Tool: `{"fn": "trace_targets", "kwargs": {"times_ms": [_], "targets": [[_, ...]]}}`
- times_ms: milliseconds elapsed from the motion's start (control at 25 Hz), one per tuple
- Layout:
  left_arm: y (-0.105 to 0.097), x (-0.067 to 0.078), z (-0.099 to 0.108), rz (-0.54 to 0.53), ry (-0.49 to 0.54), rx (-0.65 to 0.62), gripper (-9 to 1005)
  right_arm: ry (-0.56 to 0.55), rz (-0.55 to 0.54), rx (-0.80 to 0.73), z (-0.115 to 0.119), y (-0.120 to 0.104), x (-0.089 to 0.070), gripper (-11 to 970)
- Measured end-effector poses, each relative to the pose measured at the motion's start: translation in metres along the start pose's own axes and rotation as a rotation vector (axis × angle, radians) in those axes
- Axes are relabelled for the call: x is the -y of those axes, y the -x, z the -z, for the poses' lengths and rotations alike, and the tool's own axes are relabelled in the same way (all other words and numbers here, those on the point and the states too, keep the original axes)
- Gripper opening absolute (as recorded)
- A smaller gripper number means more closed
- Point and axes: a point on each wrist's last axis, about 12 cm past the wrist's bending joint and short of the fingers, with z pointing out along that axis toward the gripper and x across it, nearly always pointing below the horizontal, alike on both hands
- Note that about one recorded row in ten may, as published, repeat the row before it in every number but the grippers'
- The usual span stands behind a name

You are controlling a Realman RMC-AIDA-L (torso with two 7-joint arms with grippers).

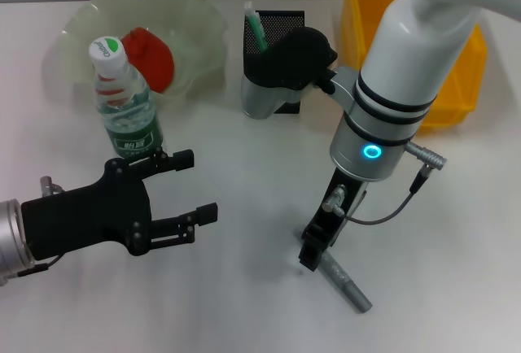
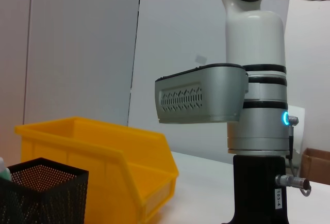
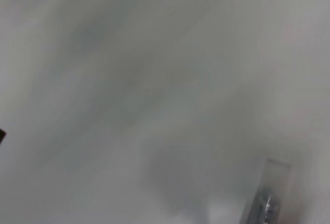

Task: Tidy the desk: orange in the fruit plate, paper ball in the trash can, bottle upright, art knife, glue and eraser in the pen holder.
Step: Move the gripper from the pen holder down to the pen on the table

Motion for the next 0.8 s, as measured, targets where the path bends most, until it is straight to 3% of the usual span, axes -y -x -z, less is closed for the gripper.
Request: {"fn": "trace_targets", "kwargs": {"times_ms": [360,800], "targets": [[-0.0008,-0.0006,0.0,0.001,0.007,-0.005,819,-0.002,-0.007,0.006,-0.0016,-0.0003,0.0018,472],[-0.0003,-0.0015,-0.0008,-0.001,0.007,-0.006,819,-0.01,0.001,0.004,-0.0024,0.0003,0.0013,381]]}}
